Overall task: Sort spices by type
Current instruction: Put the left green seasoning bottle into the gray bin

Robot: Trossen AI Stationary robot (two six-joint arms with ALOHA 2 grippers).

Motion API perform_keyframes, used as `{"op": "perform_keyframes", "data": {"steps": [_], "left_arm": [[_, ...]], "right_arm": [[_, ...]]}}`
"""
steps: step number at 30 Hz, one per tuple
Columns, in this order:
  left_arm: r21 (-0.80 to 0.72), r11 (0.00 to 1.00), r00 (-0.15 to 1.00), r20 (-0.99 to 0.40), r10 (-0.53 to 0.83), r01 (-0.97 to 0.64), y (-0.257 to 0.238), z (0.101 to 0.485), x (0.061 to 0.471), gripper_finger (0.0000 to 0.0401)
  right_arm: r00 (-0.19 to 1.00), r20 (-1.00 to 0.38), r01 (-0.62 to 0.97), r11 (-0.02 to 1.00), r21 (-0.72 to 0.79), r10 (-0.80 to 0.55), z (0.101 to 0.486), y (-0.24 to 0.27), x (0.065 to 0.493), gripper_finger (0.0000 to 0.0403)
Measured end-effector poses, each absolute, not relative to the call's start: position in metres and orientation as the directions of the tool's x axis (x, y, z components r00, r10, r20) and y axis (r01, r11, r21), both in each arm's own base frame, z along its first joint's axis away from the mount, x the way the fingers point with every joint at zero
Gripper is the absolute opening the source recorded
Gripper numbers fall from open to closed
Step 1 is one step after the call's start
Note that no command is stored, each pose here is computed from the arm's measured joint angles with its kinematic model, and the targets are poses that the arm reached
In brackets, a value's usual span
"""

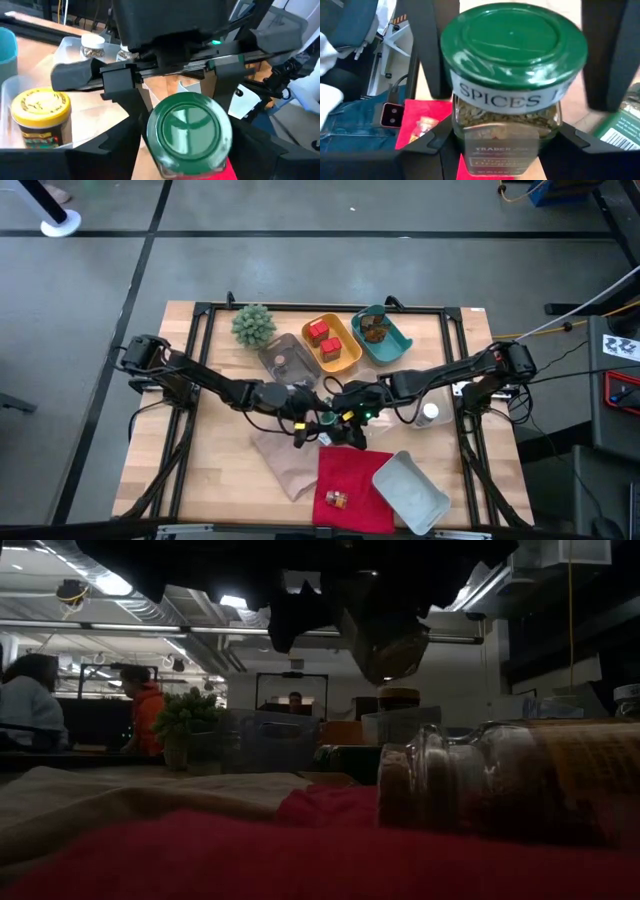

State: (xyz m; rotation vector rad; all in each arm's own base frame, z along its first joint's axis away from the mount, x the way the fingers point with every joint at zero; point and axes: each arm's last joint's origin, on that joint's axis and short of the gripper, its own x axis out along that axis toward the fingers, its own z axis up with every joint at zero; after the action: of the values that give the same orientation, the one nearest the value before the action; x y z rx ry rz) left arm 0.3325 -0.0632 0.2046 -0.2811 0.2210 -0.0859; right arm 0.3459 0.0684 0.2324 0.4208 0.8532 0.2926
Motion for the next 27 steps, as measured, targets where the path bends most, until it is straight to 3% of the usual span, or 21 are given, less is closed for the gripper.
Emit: {"op": "perform_keyframes", "data": {"steps": [16,27], "left_arm": [[-0.16,0.982,0.979,-0.161,-0.126,0.101,-0.06,0.24,0.314,0.0251],[-0.104,0.988,0.978,-0.166,-0.127,0.111,-0.059,0.239,0.314,0.0251]], "right_arm": [[0.612,-0.756,0.066,0.938,0.341,0.232,0.264,0.106,0.296,0.0204],[0.704,-0.708,0.237,0.919,0.316,0.062,0.281,0.16,0.249,0.0204]]}}
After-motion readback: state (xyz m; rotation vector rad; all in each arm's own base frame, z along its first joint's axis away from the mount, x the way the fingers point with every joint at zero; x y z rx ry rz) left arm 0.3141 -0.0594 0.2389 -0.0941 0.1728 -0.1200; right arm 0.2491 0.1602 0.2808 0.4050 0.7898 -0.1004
